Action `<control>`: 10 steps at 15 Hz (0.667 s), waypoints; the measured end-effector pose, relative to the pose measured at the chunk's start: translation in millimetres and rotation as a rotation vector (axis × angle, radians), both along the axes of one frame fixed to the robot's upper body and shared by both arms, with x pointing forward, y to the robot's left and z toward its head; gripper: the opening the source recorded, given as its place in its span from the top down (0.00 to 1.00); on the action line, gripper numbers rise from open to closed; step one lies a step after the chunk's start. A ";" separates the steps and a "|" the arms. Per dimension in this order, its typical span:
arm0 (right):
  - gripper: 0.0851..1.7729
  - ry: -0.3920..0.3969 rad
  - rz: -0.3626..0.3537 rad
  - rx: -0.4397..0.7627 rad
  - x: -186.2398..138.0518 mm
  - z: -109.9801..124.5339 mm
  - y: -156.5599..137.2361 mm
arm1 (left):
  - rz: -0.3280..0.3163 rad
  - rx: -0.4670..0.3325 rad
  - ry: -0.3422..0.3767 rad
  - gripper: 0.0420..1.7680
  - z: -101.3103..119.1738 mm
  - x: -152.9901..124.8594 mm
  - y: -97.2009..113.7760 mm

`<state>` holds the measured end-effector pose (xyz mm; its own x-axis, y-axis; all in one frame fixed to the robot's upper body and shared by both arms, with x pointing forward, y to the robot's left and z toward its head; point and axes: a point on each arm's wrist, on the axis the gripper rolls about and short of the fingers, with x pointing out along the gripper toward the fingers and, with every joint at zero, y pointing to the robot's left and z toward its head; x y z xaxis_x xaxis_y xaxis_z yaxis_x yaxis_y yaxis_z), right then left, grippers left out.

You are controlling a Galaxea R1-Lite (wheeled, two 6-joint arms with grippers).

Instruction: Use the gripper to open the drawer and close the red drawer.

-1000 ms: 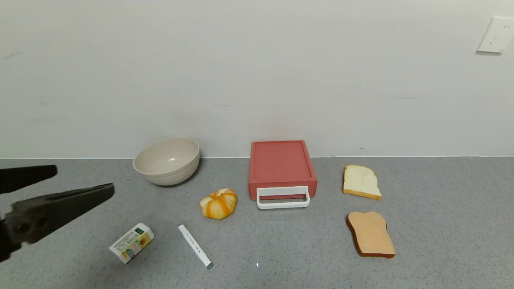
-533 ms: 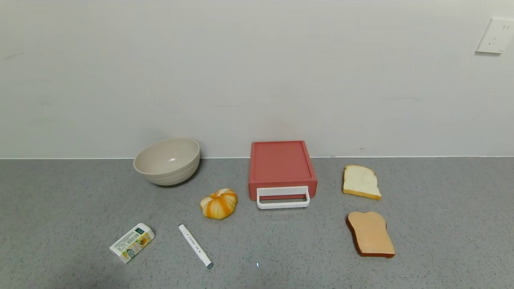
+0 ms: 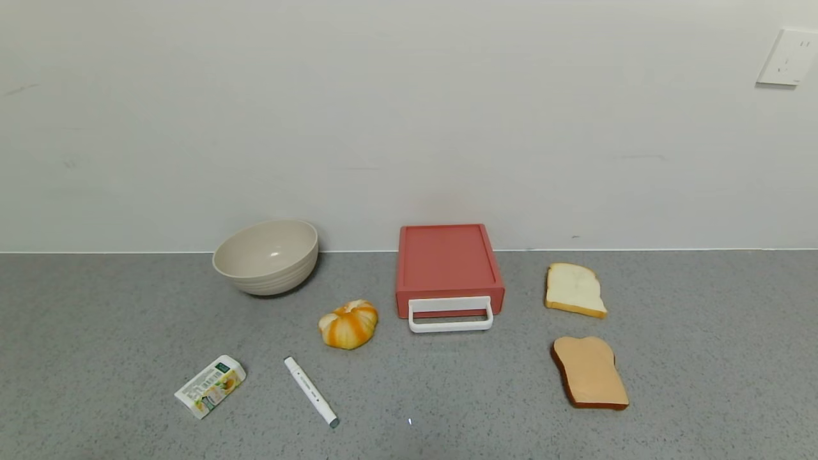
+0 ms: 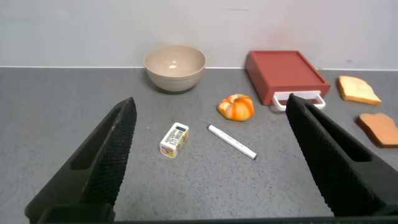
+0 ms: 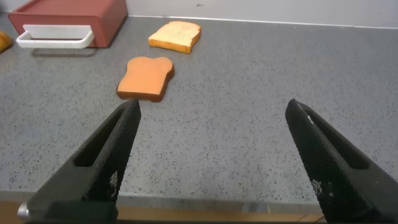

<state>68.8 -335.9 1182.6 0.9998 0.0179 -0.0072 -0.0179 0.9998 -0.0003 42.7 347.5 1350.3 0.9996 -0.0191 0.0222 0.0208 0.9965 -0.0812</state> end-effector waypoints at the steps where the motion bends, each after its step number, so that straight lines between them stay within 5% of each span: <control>1: 0.04 0.000 0.000 0.000 0.0 0.0 0.0 | 0.035 -0.004 -0.012 0.02 -4.1 -4.1 -0.1; 6: 0.04 0.000 0.000 0.000 0.0 0.0 0.0 | 0.211 -0.042 -0.056 0.02 -6.5 -13.9 2.0; 10: 0.04 0.001 0.000 0.000 0.0 -0.1 0.0 | 0.240 -0.049 -0.094 0.02 0.9 -20.6 2.7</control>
<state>68.8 -335.9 1182.5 0.9998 0.0179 -0.0081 -0.0179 0.9998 -0.0007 22.0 350.2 1351.2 0.9687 0.2222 0.1107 -0.2064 0.9687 -0.1383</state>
